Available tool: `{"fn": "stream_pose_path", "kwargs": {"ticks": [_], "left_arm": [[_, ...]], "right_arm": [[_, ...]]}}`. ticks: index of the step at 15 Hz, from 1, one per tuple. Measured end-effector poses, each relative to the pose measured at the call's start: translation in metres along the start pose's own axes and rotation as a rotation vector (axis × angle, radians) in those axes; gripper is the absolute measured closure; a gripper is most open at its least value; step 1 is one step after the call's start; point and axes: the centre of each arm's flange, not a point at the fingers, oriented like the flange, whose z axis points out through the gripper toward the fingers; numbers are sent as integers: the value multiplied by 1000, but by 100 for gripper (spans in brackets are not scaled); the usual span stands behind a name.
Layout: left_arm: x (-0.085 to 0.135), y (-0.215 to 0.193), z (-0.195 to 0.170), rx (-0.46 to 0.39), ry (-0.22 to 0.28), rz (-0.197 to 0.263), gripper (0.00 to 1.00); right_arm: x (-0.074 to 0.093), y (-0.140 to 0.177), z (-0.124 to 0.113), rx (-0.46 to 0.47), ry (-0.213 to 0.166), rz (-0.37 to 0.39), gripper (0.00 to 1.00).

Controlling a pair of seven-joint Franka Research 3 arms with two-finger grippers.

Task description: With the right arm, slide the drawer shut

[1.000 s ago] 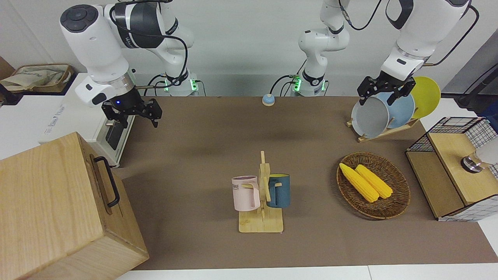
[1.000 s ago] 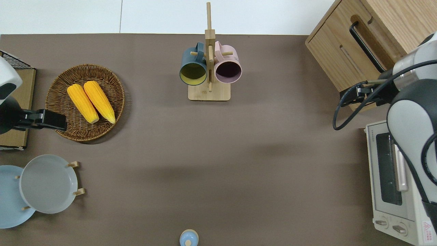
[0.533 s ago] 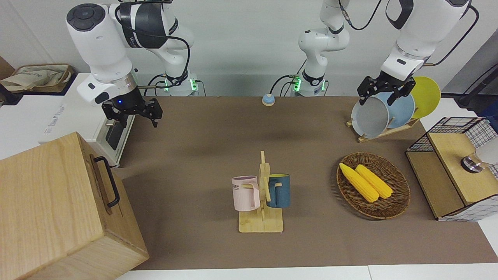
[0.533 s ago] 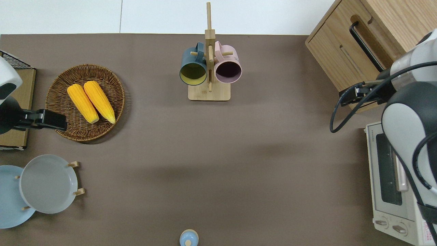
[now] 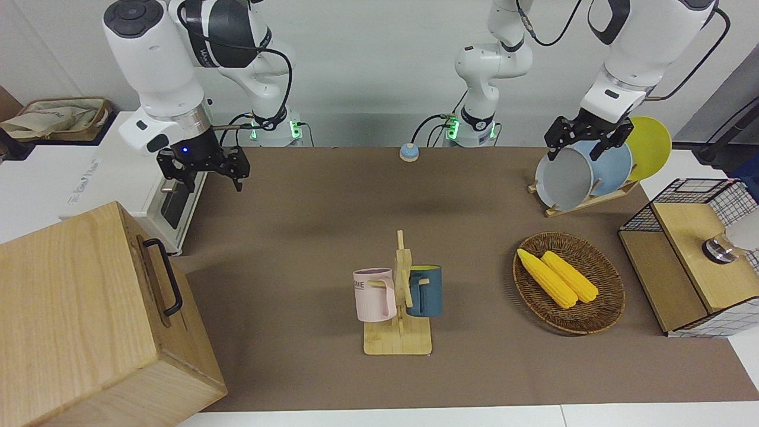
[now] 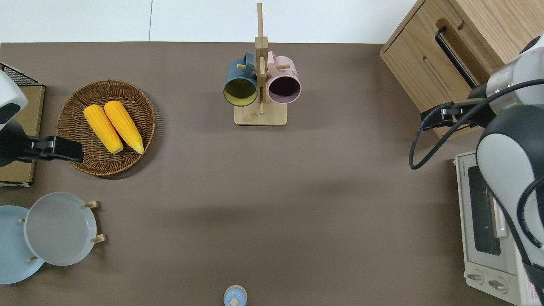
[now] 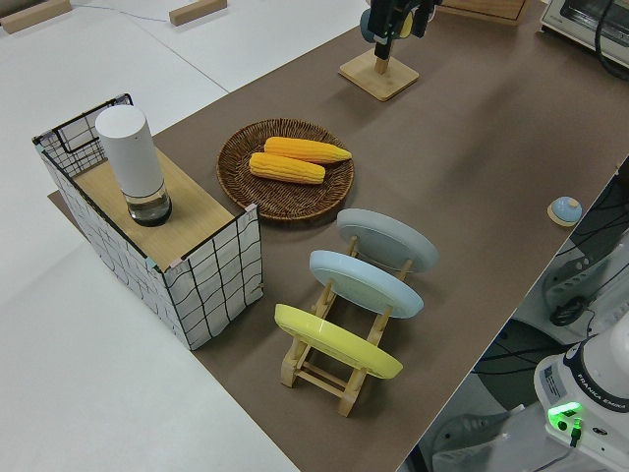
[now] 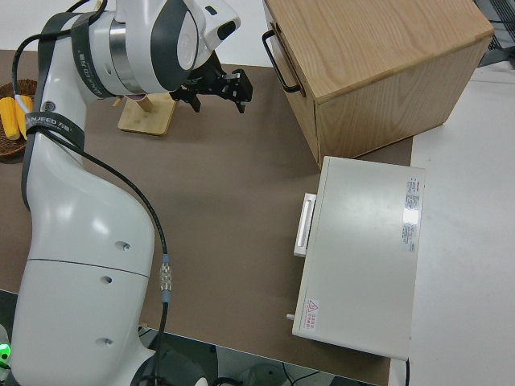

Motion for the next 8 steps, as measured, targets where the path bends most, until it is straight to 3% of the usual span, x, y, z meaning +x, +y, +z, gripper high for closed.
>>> {"fn": "stream_pose_path", "kwargs": {"ticks": [8], "left_arm": [[0, 0, 0, 0, 0, 0, 0]], "right_arm": [[0, 0, -11, 1, 18, 0, 2]]}}
